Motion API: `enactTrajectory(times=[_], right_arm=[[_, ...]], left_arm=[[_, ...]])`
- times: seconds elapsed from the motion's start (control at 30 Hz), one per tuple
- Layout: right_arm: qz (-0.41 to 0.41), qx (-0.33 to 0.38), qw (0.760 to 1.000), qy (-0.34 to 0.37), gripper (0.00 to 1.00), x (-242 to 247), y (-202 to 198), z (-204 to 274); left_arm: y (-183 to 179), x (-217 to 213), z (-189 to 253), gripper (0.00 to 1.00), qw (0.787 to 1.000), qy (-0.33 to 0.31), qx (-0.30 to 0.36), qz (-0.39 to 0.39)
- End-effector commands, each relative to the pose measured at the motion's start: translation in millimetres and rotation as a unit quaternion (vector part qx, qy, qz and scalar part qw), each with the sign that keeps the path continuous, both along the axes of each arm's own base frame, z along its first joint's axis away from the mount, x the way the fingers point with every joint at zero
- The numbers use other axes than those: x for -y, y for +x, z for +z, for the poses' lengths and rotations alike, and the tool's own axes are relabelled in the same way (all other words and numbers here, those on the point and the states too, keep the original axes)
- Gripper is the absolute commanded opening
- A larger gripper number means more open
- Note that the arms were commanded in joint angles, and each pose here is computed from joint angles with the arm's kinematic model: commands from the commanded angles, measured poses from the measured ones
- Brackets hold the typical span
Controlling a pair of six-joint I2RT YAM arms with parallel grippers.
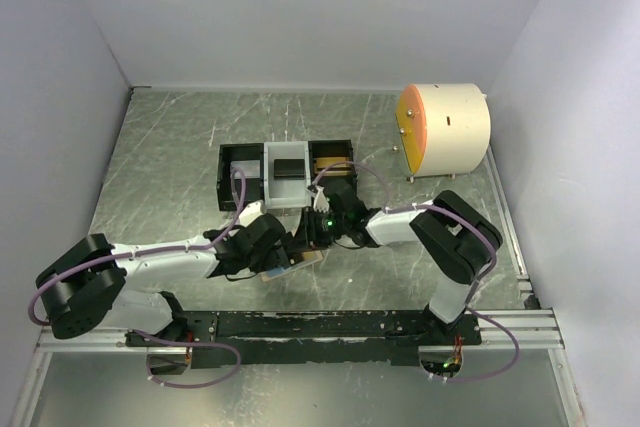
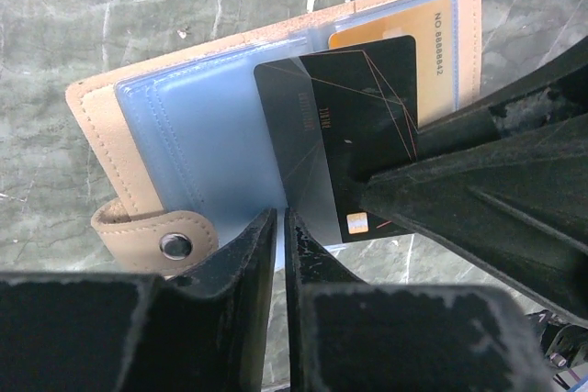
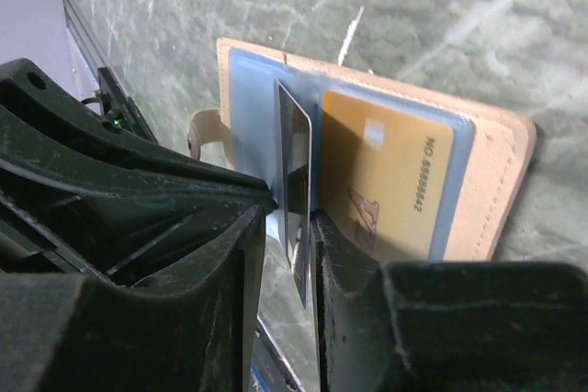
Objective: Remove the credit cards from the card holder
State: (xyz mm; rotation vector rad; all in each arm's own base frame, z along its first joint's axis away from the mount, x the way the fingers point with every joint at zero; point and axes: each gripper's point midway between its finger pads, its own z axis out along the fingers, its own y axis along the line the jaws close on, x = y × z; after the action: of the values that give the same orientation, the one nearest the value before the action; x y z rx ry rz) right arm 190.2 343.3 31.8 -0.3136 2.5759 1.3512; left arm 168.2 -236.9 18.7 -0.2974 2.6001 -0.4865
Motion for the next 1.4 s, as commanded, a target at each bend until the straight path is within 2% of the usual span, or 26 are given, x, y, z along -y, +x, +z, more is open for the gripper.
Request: enactTrajectory(times=[0.0,0.3,0.6,0.7,0.97,1.03,1.1,1.37], right_arm=[[0.018,0.018,1.0,0.0,0.27,-7,9,2],[0.038,0.004,0.999,0.013,0.25,-10,2,-2],[0.036,-0.004,0.999,0.009,0.18,-6,-3,-7],[0.038,-0.006,0.999,0.01,0.12,-6,-5,-8],[0.04,-0.006,0.999,0.015,0.11,-9,-5,-9],[0.041,-0.005,0.999,0.016,0.07,-11,-4,-8],[0.038,-0.001,0.999,0.013,0.0,-11,-3,-7],[0.019,0.057,0.998,-0.011,0.0,1,8,9]], left_arm=[[-11,-21,-16,0.21,0.999,0.038,-0.021,0.005],[-10,-23,-11,0.21,0.999,0.037,-0.015,0.013],[-10,-24,-11,0.21,0.999,0.034,-0.014,0.015],[-10,-23,-10,0.2,0.999,0.032,-0.014,0.015],[-10,-20,-9,0.2,1.0,0.027,-0.013,0.01],[-9,-19,-10,0.2,0.999,0.028,-0.014,0.009],[-10,-20,-10,0.2,0.999,0.03,-0.015,0.009],[-9,-23,-3,0.2,1.0,0.025,-0.008,0.015]])
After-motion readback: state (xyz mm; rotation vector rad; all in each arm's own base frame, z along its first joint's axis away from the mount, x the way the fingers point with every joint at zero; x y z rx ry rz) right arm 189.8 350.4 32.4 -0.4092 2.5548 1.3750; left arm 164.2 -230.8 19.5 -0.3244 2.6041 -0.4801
